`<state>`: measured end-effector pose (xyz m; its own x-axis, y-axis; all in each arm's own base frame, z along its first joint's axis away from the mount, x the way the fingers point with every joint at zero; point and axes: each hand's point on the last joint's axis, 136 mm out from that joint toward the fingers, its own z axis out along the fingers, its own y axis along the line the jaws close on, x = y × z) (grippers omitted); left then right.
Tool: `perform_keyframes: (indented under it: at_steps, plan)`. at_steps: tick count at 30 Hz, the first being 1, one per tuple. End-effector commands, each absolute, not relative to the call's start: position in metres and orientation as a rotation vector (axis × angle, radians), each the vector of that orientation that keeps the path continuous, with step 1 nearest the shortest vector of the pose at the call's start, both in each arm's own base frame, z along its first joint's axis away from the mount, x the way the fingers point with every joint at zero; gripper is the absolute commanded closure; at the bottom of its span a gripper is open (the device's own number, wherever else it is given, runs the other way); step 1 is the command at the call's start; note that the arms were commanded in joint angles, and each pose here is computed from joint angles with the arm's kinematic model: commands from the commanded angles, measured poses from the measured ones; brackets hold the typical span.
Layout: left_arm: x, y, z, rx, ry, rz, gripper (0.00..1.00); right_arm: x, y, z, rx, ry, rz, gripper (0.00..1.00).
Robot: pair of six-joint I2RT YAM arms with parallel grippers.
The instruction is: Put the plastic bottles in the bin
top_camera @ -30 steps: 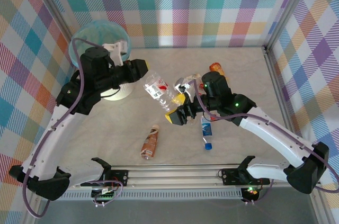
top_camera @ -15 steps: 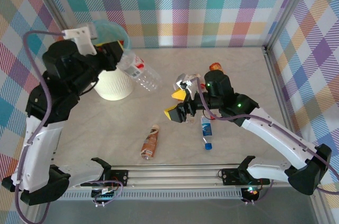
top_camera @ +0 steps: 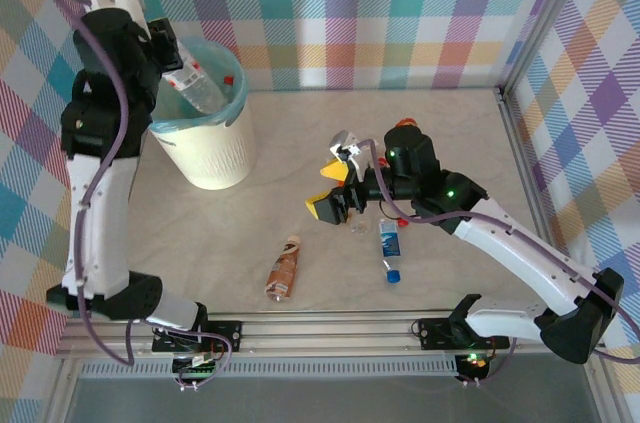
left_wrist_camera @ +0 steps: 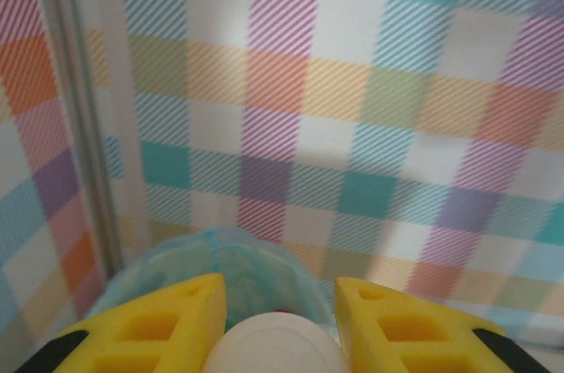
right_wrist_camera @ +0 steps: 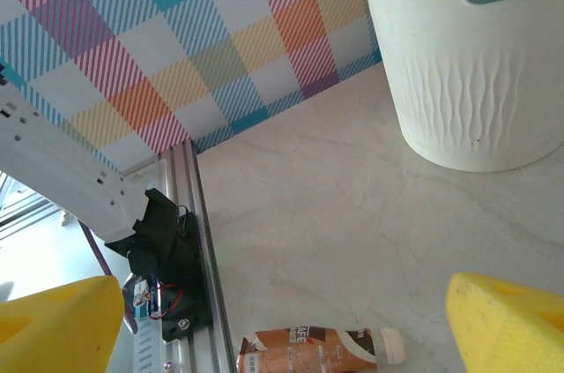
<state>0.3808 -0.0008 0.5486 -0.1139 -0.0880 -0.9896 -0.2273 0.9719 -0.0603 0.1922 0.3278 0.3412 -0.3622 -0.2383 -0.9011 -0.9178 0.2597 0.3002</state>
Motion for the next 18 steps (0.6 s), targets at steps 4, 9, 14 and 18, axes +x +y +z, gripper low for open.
perform_keyframes:
  at_steps: [4,9,14,18]
  plan:
    - [0.421,0.051,0.505,-0.332,1.786,0.193,1.0,0.19,0.33,0.349,-1.095,1.737,1.117,0.07]
    - [0.442,0.084,0.464,-0.41,1.825,0.181,1.0,0.189,0.33,0.342,-1.103,1.752,1.119,0.06]
    - [0.454,0.096,0.416,-0.426,1.905,0.173,1.0,0.19,0.332,0.337,-1.116,1.762,1.117,0.07]
    - [0.459,0.093,0.384,-0.399,1.952,0.147,1.0,0.191,0.336,0.333,-1.125,1.771,1.127,0.06]
